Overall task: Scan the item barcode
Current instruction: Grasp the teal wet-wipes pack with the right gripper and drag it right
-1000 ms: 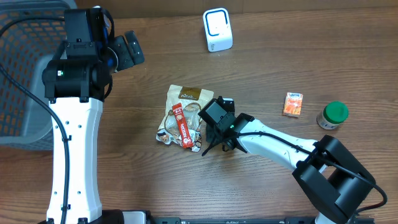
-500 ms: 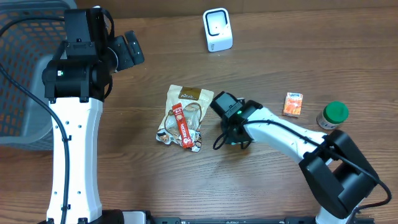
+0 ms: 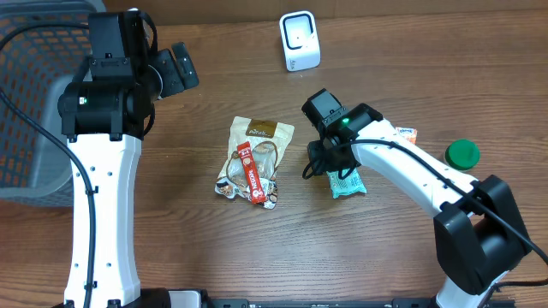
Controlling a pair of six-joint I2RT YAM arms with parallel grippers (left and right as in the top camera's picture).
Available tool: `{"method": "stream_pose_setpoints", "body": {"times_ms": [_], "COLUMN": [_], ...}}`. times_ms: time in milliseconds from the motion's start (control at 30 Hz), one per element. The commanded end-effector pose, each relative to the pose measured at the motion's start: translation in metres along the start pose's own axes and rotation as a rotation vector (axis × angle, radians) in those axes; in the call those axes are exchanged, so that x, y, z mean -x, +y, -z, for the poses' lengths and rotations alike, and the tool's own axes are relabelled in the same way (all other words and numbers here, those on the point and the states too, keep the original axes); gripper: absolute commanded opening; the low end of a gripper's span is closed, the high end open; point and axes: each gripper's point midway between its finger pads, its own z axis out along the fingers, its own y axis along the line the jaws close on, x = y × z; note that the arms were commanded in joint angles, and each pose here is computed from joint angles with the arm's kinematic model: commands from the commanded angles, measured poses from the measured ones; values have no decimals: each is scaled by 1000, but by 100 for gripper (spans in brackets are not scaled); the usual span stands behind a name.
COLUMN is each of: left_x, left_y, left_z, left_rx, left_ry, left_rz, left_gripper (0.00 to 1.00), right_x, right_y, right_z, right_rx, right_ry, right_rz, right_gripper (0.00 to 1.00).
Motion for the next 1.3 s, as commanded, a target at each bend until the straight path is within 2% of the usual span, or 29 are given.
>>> {"method": "stream_pose_setpoints", "body": {"times_ms": [0,67,233,400,500,633,800,933,1267], "left_x": [7,7,7,7,7,7,7,7,7], "left_y": [0,-1,0,-1,0,0,-1,-1,-1], "left_z": [10,10,10,10,10,10,10,10,10], "left_rx": [-8,-8,-8,-8,-8,-8,-8,-8,-8], "left_ry": [-33,-33,-33,-33,-33,-33,-33,-33,-33], "left_rz": [-14,-14,-14,-14,-14,-14,-14,-14,-14], "left_gripper": [99,100,100,100,100,100,100,100,100], "right_x": [3,-1,-13,-26,-38,-44,-47,-47,-74], "right_y": [-2,-6,-19,-29,-33,-36,-31,-31,-43], "right_z": [12,10,9,10,12,13,7,-7,-42], "right_rx": [2,-14,-53,-104,-152,-187,-192,-170,-210], "right_ry": [-24,-12,37,76,101,106,91,76,78], "right_rz": [-5,-24,-280,-707,-924,-1120,-1248,-1266,-1407], "right_gripper": [63,70,71,57,57,57,58,57,56]}}
